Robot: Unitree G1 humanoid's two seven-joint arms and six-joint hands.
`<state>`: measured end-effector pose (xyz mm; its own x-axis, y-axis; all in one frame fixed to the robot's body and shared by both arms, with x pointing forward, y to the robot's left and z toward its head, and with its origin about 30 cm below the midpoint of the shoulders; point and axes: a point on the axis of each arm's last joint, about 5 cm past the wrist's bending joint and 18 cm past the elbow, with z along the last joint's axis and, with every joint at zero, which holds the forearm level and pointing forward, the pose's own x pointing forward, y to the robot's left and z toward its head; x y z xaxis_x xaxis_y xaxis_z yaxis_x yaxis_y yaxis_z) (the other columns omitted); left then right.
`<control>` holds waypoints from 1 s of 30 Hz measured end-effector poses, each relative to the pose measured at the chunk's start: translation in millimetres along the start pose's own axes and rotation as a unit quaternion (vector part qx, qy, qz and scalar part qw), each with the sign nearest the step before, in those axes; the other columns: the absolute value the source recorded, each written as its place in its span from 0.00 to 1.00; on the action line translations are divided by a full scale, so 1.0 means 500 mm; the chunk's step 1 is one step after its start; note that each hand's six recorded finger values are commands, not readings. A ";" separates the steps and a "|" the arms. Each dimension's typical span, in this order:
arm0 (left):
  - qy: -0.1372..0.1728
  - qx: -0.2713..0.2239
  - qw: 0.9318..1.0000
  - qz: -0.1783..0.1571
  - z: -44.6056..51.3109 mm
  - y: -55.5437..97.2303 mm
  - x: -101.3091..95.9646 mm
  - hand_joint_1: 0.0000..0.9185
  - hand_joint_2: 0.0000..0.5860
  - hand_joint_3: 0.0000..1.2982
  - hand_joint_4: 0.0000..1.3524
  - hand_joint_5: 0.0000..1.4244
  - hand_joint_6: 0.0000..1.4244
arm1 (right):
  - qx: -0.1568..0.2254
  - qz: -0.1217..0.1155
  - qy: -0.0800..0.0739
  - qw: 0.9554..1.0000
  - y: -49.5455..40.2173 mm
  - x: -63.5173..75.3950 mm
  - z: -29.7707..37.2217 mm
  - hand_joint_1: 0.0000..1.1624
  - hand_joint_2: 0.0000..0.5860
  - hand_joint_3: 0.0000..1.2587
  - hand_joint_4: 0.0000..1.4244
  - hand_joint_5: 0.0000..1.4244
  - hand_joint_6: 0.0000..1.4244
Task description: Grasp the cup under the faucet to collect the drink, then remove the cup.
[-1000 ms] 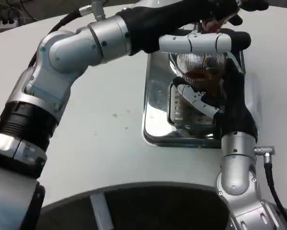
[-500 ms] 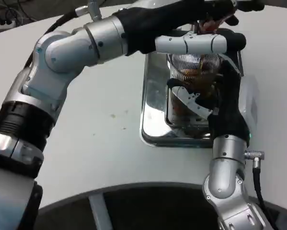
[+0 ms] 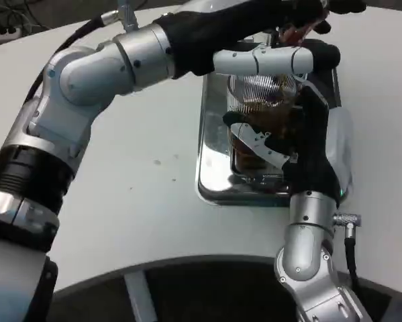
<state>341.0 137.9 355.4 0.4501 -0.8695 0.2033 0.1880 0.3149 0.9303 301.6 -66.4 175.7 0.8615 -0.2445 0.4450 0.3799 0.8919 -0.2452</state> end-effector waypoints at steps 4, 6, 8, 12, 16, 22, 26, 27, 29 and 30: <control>-0.004 -0.003 1.000 0.016 -0.002 -0.002 -0.006 0.00 0.25 0.09 0.08 0.14 0.11 | 0.000 -0.005 -0.003 1.000 0.000 0.000 0.001 0.73 0.44 0.41 0.42 0.46 0.35; -0.008 -0.002 1.000 0.022 -0.001 -0.001 -0.008 0.00 0.25 0.09 0.08 0.15 0.11 | -0.002 -0.007 -0.008 1.000 -0.001 0.000 0.003 0.73 0.44 0.41 0.42 0.46 0.35; -0.014 0.000 0.999 0.032 0.001 0.001 -0.010 0.00 0.25 0.10 0.09 0.15 0.11 | 0.000 -0.012 -0.014 1.000 -0.001 0.001 0.006 0.74 0.43 0.41 0.42 0.46 0.36; -0.023 -0.003 0.999 0.045 0.001 -0.001 -0.015 0.00 0.25 0.10 0.10 0.16 0.12 | 0.002 -0.018 -0.019 1.000 -0.002 0.001 0.009 0.74 0.43 0.41 0.42 0.47 0.37; -0.029 -0.010 0.998 0.059 0.000 -0.002 -0.019 0.00 0.25 0.10 0.10 0.16 0.12 | 0.000 -0.020 -0.023 1.000 -0.003 0.000 0.010 0.75 0.43 0.41 0.42 0.48 0.37; -0.039 -0.010 0.996 0.076 0.002 0.001 -0.025 0.00 0.24 0.11 0.11 0.17 0.13 | 0.003 -0.026 -0.028 0.999 -0.006 -0.001 0.013 0.75 0.42 0.41 0.42 0.48 0.39; -0.042 -0.008 0.996 0.083 0.004 0.005 -0.028 0.00 0.24 0.11 0.11 0.17 0.13 | 0.004 -0.029 -0.030 0.999 -0.007 -0.001 0.015 0.75 0.42 0.41 0.42 0.49 0.39; -0.044 -0.007 0.995 0.087 0.005 0.007 -0.029 0.00 0.24 0.11 0.11 0.17 0.13 | 0.004 -0.029 -0.031 0.999 -0.006 -0.001 0.015 0.75 0.42 0.41 0.42 0.49 0.39; -0.050 -0.009 0.994 0.098 0.007 0.012 -0.032 0.00 0.24 0.11 0.11 0.17 0.13 | 0.004 -0.030 -0.031 0.999 -0.006 -0.001 0.016 0.75 0.42 0.42 0.42 0.49 0.39; -0.053 -0.010 0.993 0.102 0.008 0.013 -0.033 0.00 0.23 0.11 0.11 0.17 0.13 | 0.004 -0.030 -0.031 0.999 -0.006 -0.001 0.016 0.75 0.42 0.42 0.42 0.49 0.39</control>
<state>331.3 152.6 359.5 0.3856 -0.8220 0.4191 0.1197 0.4950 0.8606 297.2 -66.1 182.9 0.8145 -0.2737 0.5116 0.4277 0.8791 -0.2105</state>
